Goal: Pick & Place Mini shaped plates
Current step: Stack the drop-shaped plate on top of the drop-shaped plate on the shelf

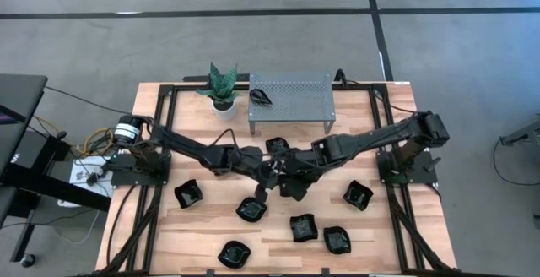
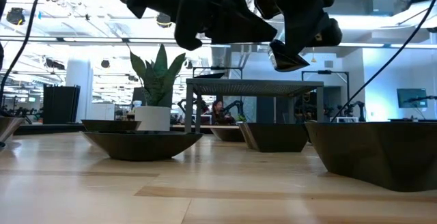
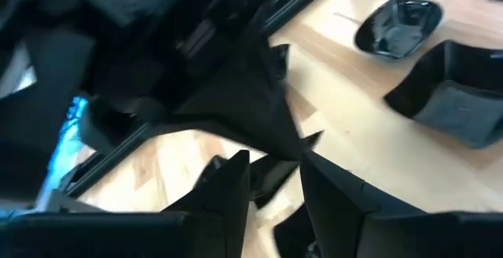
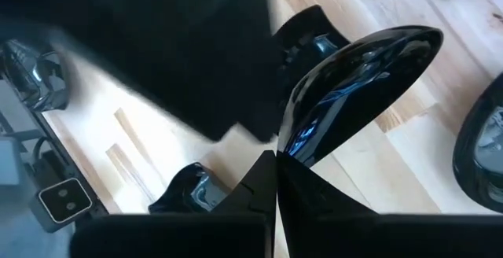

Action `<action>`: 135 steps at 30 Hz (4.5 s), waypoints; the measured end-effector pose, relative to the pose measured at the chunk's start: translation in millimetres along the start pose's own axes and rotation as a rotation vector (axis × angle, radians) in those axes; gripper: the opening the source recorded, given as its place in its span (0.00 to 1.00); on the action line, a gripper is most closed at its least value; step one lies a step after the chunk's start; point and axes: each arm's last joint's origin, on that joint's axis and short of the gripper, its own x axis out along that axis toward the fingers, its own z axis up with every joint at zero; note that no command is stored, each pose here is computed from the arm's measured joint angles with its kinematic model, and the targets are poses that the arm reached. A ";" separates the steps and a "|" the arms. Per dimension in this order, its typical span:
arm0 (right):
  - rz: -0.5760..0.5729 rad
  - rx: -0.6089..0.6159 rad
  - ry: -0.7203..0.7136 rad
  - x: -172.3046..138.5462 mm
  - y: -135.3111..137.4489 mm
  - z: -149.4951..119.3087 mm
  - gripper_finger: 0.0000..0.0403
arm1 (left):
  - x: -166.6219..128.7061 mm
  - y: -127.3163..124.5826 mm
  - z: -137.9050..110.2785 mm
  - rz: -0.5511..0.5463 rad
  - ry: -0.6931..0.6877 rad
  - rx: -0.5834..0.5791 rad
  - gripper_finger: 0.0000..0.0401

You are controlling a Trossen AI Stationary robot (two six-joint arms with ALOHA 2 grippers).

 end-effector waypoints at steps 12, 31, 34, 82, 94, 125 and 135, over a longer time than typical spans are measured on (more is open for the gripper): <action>-0.008 -0.111 -0.029 0.3 -2.7 5.3 0.00 | -0.9 5.5 -7.0 0.005 0.029 -0.024 0.29; 0.025 -0.132 0.009 0.2 -3.4 5.6 0.01 | -1.2 2.9 -10.6 -0.015 0.060 -0.031 0.29; 0.017 -0.153 0.017 0.2 -4.2 4.8 0.00 | -1.2 2.9 -10.8 -0.015 0.061 -0.032 0.29; 0.083 -0.312 0.053 -5.0 -1.9 6.7 0.00 | -1.2 6.6 -11.7 -0.028 0.045 -0.063 0.29; 0.053 -0.349 0.054 -9.8 -10.8 15.5 0.00 | -1.2 8.4 -15.1 -0.023 0.071 -0.086 0.16; 0.060 -0.455 0.048 -9.2 -8.7 14.5 0.13 | -1.8 3.2 -19.6 -0.108 0.067 -0.125 0.02; 0.008 -0.413 0.112 -21.0 -12.2 13.7 0.36 | -1.9 3.4 -21.9 -0.109 0.089 -0.191 0.02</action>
